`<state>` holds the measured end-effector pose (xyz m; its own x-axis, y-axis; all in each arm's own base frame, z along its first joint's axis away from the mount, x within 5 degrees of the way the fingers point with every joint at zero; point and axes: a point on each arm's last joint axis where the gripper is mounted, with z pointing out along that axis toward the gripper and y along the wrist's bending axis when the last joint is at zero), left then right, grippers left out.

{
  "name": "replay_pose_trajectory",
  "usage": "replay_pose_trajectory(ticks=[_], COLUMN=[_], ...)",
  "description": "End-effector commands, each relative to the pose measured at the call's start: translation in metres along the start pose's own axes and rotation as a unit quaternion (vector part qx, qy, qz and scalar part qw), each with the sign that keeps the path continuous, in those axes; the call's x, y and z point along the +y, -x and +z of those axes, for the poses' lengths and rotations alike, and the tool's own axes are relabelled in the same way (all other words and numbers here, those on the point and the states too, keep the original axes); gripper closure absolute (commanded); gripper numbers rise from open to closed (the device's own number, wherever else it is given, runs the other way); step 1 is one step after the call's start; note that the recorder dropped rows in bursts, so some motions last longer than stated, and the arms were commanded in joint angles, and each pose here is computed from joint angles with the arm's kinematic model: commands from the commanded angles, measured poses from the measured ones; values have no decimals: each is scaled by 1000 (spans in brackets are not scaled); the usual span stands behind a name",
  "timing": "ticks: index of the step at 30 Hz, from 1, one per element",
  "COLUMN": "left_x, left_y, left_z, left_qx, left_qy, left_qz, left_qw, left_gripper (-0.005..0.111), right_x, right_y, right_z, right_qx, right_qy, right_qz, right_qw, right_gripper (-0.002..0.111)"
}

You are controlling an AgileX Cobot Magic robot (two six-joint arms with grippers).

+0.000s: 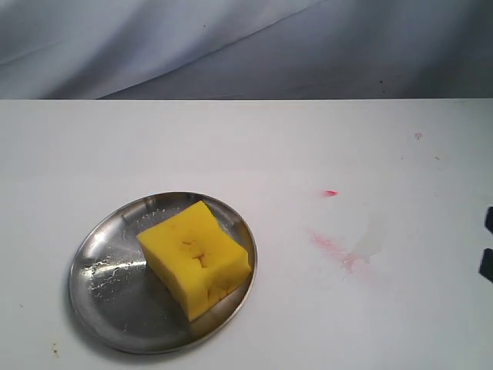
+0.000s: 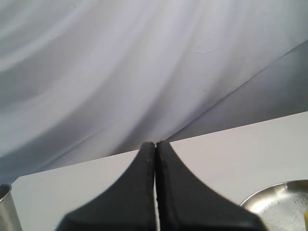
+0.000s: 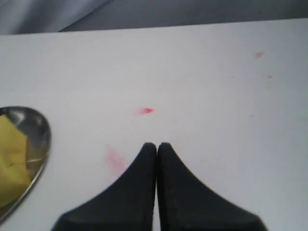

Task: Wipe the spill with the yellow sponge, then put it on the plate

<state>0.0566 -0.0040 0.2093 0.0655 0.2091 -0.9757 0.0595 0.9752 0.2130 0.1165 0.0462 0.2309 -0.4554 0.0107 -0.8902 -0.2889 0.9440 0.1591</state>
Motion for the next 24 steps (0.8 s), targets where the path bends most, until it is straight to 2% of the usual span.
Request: replay_pose_trajectory(ticks=[1, 4, 9, 11, 14, 24], left_x=[1, 1, 1, 1, 1, 1], left_y=[2, 2, 2, 2, 2, 2], left_z=[0, 0, 0, 0, 0, 0], left_qx=[-6, -6, -6, -6, -6, -6], left_qy=[3, 3, 3, 3, 3, 3], left_qz=[-7, -7, -7, -7, -7, -7], left_qw=[1000, 1000, 1000, 1000, 1000, 1000], left_gripper=[107, 107, 107, 107, 107, 107], right_x=[-14, -19, -22, -23, -23, -23], right_y=[-4, -12, -34, -44, -49, -50], right_z=[-13, -22, -49, -53, -53, -53], right_qx=[-58, -92, -209, -230, -232, -226], right_qy=[-48, -66, -84, -91, -101, -98], right_qz=[-31, -24, -15, -32, -74, -68], right_qw=[997, 993, 974, 968, 965, 967], right_gripper=[108, 108, 108, 108, 108, 108])
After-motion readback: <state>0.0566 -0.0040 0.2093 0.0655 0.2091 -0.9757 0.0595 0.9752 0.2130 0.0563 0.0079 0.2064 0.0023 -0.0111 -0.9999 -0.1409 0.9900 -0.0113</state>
